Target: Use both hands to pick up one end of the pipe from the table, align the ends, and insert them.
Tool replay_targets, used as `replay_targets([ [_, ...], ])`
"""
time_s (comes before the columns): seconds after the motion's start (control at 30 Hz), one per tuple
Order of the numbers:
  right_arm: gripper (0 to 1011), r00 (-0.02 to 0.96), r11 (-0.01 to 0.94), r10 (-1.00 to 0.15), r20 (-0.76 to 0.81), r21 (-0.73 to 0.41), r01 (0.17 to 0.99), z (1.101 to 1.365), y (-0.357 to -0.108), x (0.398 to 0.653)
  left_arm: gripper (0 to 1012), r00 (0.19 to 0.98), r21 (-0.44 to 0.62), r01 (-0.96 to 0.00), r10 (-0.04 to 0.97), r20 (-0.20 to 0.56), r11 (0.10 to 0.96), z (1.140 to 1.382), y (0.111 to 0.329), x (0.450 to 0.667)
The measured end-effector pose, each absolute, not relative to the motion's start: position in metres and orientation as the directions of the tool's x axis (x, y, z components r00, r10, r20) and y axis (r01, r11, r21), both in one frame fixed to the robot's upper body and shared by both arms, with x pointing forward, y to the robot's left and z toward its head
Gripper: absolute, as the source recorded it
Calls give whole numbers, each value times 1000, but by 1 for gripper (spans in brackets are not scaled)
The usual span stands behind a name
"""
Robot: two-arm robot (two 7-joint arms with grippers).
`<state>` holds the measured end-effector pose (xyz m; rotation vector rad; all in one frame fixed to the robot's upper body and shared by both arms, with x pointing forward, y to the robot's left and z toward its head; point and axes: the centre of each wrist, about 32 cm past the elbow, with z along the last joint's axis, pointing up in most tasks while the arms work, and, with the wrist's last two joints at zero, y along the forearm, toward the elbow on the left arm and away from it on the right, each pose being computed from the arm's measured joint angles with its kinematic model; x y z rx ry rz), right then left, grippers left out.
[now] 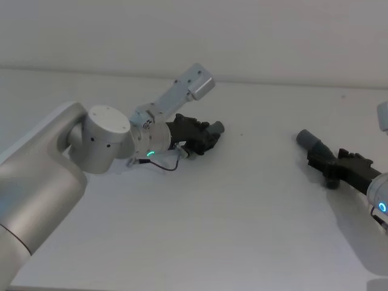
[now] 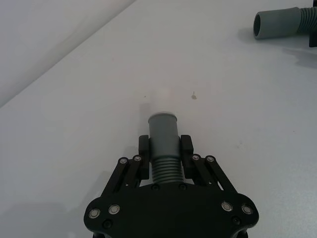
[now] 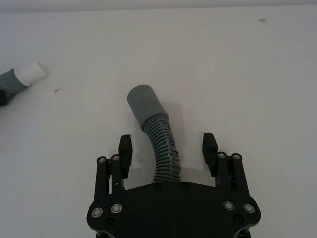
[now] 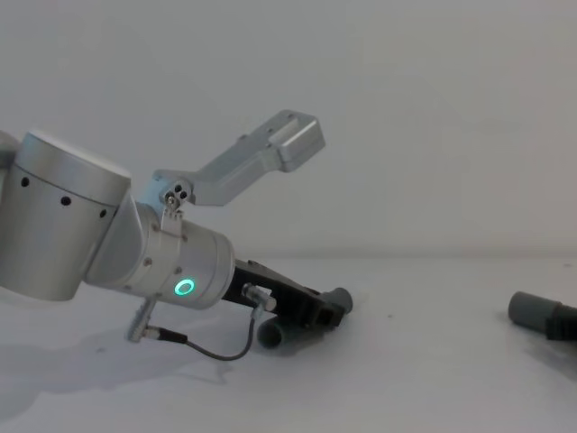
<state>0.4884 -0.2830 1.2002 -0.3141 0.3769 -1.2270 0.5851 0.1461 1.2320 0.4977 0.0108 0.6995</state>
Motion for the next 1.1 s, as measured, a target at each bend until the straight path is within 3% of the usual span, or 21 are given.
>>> replay_targets([
  [0.73, 227, 291, 310, -950, -110, -434, 846, 1198, -281, 490, 356, 770, 442, -614, 619, 154, 654, 1232, 146, 585],
  [1.1, 174, 291, 310, -950, -110, -435, 846, 1198, -281, 490, 356, 770, 442, -614, 619, 154, 654, 1232, 146, 585],
])
